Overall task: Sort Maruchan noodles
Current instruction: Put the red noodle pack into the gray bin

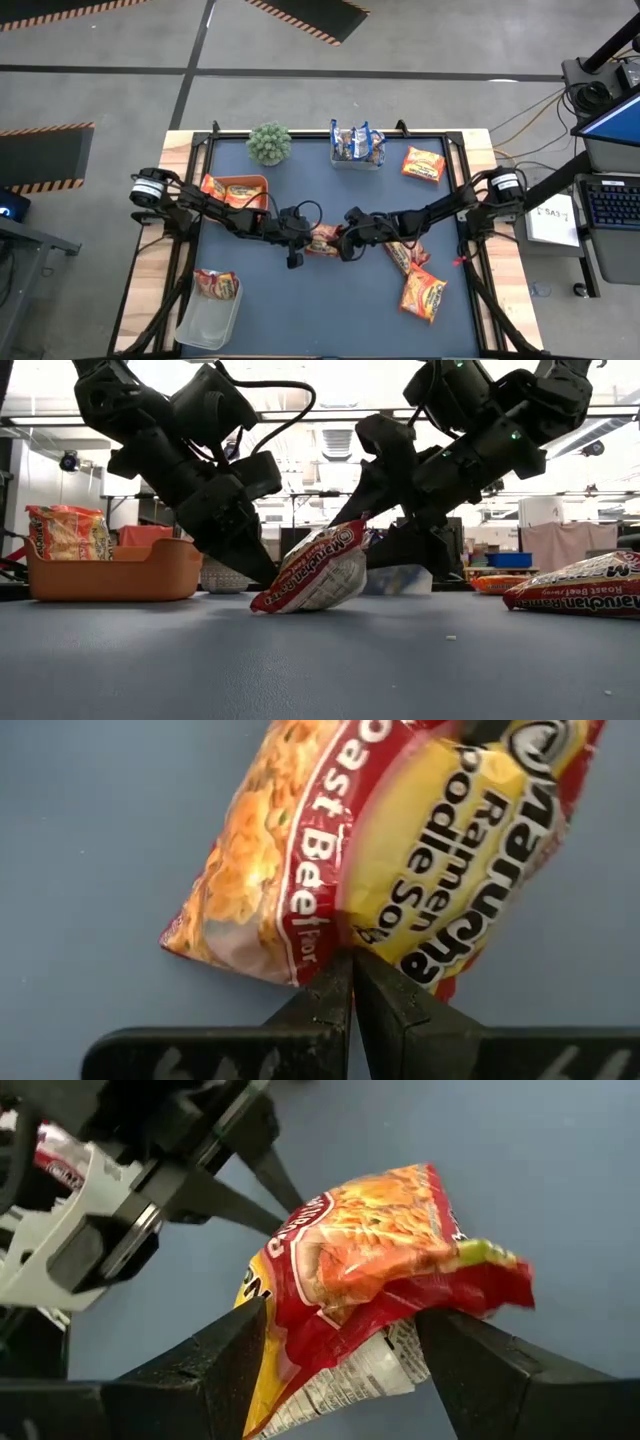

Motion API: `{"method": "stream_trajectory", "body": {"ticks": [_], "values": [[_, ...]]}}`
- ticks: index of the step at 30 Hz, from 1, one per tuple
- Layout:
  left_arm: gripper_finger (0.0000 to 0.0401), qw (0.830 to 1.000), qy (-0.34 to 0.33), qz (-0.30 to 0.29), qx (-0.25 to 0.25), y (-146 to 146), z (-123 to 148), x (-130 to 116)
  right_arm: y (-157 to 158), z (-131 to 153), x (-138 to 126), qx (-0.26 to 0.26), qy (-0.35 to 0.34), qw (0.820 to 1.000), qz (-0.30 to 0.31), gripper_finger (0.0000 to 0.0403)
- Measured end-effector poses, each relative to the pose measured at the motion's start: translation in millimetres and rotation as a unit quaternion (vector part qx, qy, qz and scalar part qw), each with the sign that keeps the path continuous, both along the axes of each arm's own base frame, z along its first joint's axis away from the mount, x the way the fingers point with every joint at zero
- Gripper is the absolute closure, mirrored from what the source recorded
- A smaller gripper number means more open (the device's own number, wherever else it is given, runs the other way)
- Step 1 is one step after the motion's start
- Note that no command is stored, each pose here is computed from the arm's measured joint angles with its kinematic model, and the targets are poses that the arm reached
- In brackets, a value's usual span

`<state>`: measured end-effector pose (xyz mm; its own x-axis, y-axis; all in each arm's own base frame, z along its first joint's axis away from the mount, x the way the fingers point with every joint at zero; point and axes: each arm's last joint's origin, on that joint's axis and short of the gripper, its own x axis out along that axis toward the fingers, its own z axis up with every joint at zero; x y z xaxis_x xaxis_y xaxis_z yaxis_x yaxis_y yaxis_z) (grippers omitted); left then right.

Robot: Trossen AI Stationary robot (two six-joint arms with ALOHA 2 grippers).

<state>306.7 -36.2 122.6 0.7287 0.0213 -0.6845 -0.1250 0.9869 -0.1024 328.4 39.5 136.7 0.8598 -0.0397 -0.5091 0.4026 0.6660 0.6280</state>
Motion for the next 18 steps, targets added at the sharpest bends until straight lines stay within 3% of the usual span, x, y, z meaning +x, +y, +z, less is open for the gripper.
{"method": "stream_trajectory", "body": {"ticks": [8, 18], "values": [[0.0401, 1.000, 0.001, 0.002, -0.002, 0, 0, 0, -12, -3, -2, 0.082, 0.030, 0.996, -0.017, 0.0135], [0.0401, 1.000, -0.001, 0.009, -0.012, -1, 0, 0, -17, 11, -13, 0.076, 0.056, 0.995, -0.028, 0.0106]]}}
